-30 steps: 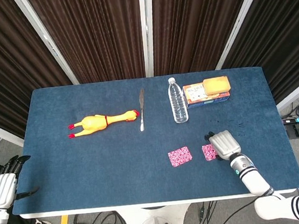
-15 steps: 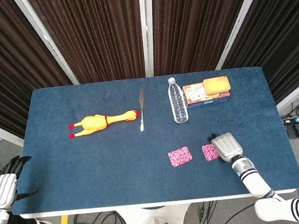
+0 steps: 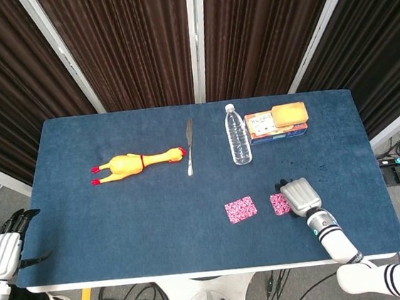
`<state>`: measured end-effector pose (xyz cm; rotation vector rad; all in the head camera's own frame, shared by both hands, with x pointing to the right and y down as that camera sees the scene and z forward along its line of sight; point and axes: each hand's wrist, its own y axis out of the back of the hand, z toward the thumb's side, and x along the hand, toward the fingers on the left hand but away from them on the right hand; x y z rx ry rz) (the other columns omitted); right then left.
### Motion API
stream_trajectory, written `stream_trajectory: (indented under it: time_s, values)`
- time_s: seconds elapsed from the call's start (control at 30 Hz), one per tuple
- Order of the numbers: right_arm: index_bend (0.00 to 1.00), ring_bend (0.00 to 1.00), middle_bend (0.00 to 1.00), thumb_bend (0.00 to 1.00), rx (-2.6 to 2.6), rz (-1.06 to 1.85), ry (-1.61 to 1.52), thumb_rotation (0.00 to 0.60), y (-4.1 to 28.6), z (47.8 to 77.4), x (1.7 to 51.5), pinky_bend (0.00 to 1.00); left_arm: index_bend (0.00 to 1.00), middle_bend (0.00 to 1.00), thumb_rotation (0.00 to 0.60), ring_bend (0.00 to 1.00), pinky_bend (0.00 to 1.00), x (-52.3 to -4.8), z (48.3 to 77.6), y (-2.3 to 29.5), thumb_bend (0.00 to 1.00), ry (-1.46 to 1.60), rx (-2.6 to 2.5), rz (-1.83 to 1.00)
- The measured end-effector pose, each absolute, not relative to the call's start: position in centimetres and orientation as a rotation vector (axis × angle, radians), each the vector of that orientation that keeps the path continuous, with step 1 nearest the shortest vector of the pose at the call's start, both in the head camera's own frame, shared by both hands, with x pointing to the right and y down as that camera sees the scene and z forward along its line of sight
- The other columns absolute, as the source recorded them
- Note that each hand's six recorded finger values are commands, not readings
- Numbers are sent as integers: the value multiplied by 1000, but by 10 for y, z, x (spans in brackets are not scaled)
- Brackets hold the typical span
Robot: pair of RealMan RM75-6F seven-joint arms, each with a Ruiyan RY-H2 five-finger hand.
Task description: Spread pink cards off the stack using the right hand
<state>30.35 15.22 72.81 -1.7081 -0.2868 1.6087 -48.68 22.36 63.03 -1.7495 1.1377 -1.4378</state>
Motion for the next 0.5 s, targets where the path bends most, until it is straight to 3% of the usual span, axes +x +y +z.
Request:
stream_trajectory:
  time_s: [0.5]
  values:
    - [298,834,309,101,-1719,1594,-295,600,157,731,297,914,163,155,600,63,177,-488,630,224,31,1144,-1745,-1435]
